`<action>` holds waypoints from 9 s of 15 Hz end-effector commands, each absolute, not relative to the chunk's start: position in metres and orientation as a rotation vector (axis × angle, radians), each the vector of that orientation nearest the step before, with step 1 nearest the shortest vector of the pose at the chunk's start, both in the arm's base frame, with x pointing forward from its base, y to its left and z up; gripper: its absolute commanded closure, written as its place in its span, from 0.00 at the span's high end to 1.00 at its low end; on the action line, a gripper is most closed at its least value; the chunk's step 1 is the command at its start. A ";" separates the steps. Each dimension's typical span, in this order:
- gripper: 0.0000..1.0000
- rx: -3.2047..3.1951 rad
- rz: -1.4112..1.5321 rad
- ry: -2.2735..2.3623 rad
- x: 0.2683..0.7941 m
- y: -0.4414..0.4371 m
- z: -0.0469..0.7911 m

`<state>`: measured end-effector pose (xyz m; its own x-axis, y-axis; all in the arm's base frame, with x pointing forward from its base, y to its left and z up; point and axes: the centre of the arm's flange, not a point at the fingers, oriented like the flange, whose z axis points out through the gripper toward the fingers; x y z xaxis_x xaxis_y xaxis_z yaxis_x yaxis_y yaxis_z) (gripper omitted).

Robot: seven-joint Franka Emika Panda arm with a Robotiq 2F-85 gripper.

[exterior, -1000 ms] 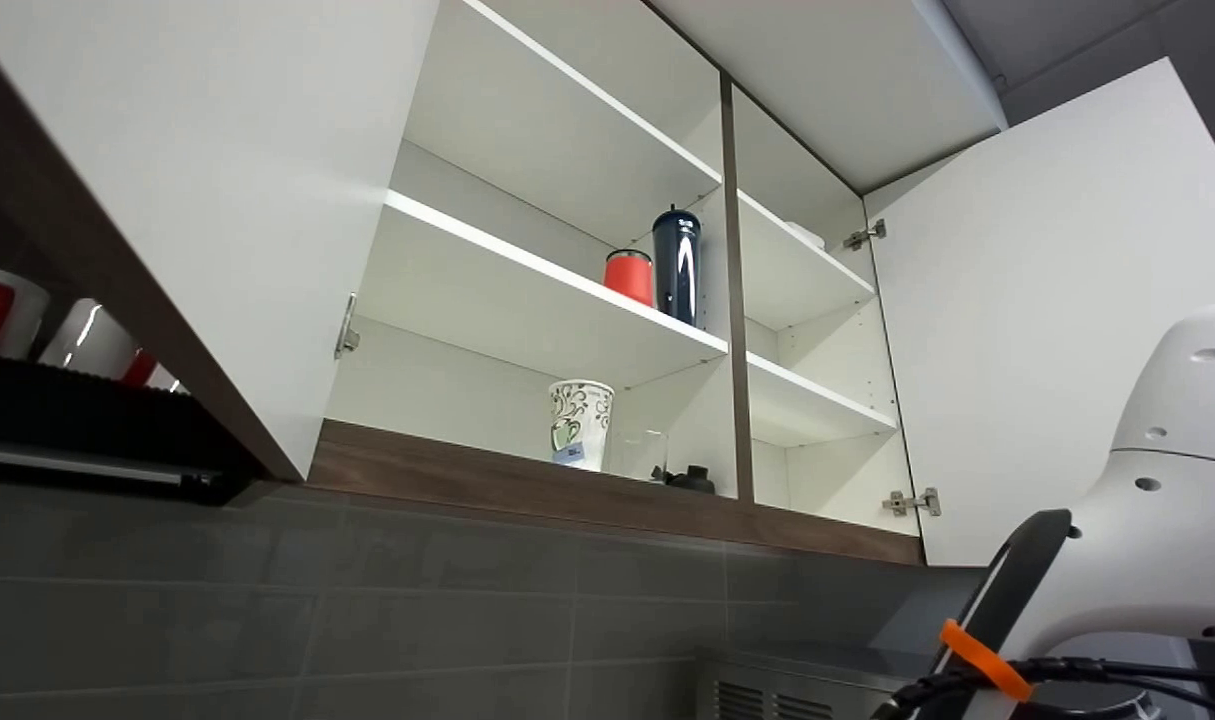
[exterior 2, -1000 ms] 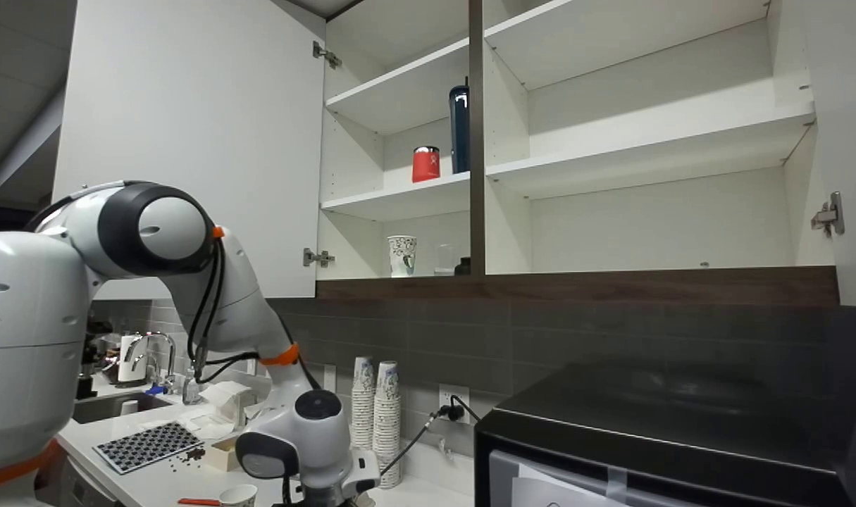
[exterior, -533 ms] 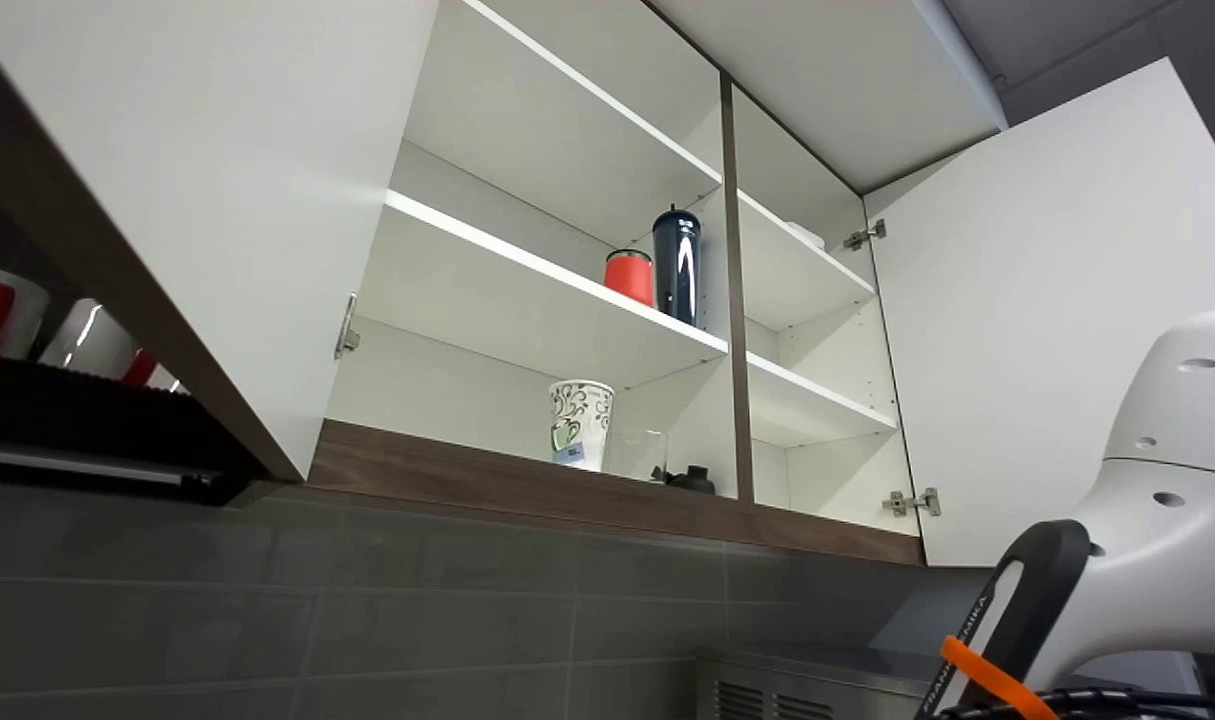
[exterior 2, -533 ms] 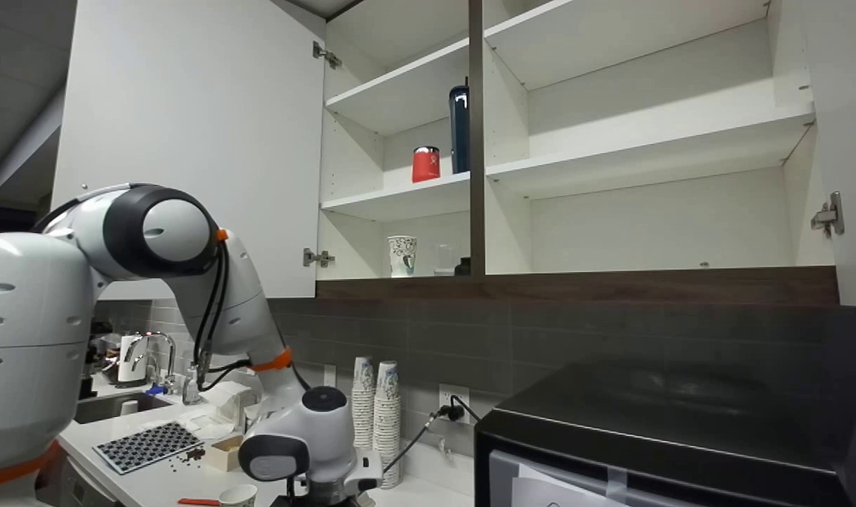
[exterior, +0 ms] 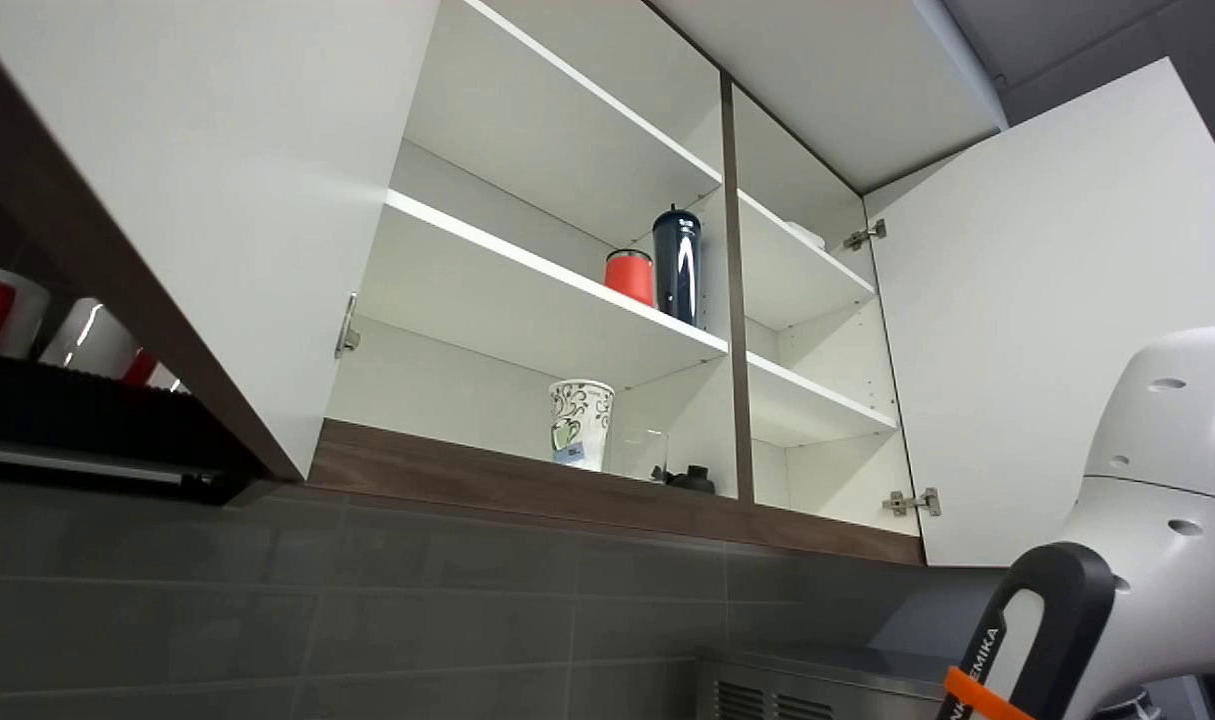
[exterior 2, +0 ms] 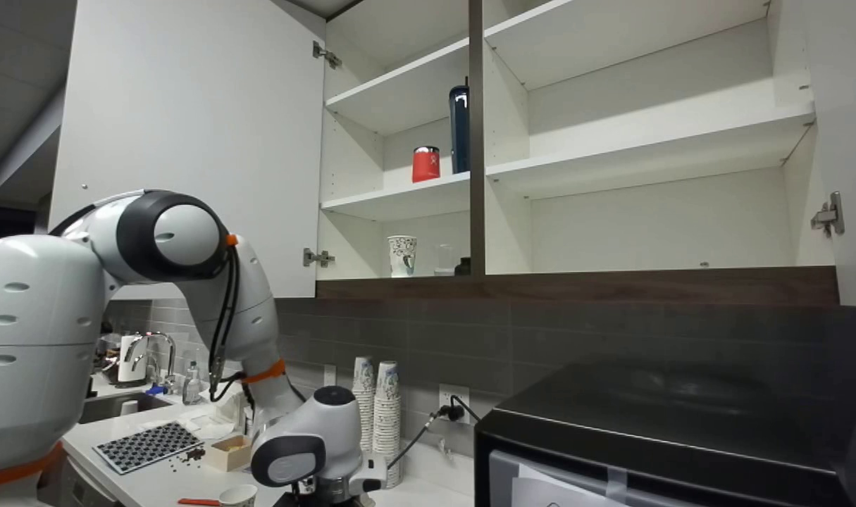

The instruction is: Put the chopsticks in the cup, then put the bowl in the top cabinet

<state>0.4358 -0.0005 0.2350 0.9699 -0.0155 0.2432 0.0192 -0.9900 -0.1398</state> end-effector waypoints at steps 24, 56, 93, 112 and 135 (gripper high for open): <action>0.01 -2.992 -0.469 -0.082 0.465 0.028 0.320; 0.88 -2.983 -0.580 -0.017 0.535 0.039 0.255; 1.00 -2.538 0.063 0.398 0.562 -0.019 0.132; 0.71 -2.526 0.041 0.404 0.564 -0.024 0.126; 0.00 -2.581 -0.122 0.276 0.555 -0.051 0.155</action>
